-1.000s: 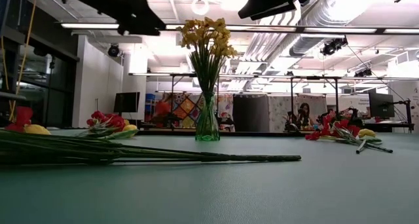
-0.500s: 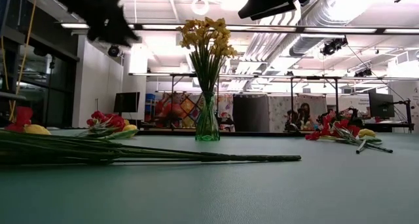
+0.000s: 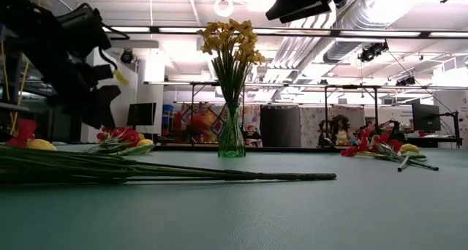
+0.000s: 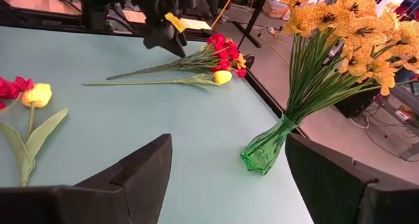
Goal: Sort flowers into vase by color
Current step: Put the yellow flower into the green vase
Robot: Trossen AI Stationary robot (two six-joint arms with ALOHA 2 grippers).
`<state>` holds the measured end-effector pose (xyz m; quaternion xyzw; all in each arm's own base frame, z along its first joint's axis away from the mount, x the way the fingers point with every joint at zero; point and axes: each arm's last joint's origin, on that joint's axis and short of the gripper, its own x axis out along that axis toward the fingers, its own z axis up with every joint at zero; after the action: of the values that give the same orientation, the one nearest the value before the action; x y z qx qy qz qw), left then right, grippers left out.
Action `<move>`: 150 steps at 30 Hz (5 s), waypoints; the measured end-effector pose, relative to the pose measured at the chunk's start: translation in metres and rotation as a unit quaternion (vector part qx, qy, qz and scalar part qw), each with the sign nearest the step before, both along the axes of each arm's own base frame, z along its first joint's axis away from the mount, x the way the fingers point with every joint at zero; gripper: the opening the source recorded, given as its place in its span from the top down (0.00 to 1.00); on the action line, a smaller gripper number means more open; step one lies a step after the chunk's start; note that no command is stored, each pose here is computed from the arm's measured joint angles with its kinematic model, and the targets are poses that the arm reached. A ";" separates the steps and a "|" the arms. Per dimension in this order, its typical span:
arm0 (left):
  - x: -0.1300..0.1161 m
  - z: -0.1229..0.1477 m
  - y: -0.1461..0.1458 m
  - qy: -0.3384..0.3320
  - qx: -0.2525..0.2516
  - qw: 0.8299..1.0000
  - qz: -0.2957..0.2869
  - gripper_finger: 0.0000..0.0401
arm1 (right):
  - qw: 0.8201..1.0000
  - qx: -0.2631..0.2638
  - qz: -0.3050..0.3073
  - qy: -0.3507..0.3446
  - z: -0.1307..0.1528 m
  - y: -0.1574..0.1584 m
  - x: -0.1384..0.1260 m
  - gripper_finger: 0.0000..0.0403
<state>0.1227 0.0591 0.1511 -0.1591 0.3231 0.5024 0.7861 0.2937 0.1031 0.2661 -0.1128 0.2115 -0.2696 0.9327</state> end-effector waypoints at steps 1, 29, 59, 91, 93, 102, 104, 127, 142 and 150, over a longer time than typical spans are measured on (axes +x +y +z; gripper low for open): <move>0.000 0.000 0.001 0.003 0.010 1.000 0.008 0.46 | 1.000 0.004 -0.002 -0.003 0.000 0.000 0.000 0.29; 0.030 -0.043 0.017 0.049 0.052 0.991 0.110 1.00 | 0.999 0.036 -0.007 -0.014 0.000 -0.006 0.003 0.29; 0.057 -0.034 0.002 -0.049 0.076 0.995 0.030 0.99 | 0.999 0.046 -0.018 0.003 -0.005 -0.007 -0.001 0.29; 0.049 -0.043 -0.015 -0.106 0.030 0.987 0.119 0.64 | 0.998 0.058 -0.028 0.005 -0.008 -0.008 -0.002 0.29; 0.049 -0.045 -0.013 -0.103 0.030 0.987 0.122 0.64 | 0.998 0.058 -0.028 0.005 -0.008 -0.008 -0.002 0.29; 0.053 -0.064 -0.002 -0.083 0.023 0.985 0.151 0.64 | 0.998 0.058 -0.028 0.004 -0.008 -0.008 -0.002 0.29; 0.054 -0.069 0.001 -0.081 0.023 0.985 0.152 0.64 | 0.998 0.058 -0.028 0.004 -0.008 -0.008 -0.002 0.29; 0.051 -0.065 -0.006 -0.017 0.018 0.996 0.091 0.97 | 0.998 0.056 -0.028 0.007 -0.008 -0.008 -0.003 0.29; 0.003 -0.018 -0.023 0.007 -0.013 0.997 0.070 0.99 | 0.998 0.056 -0.028 0.008 -0.008 -0.008 -0.003 0.29; 0.000 0.033 -0.022 -0.005 0.030 0.997 0.075 0.99 | 0.998 0.056 -0.028 0.008 -0.008 -0.008 -0.003 0.29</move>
<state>0.1223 0.0372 0.1846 -0.1613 0.2914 0.5685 0.7523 0.2909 0.0952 0.2579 -0.0566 0.2366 -0.2822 0.9280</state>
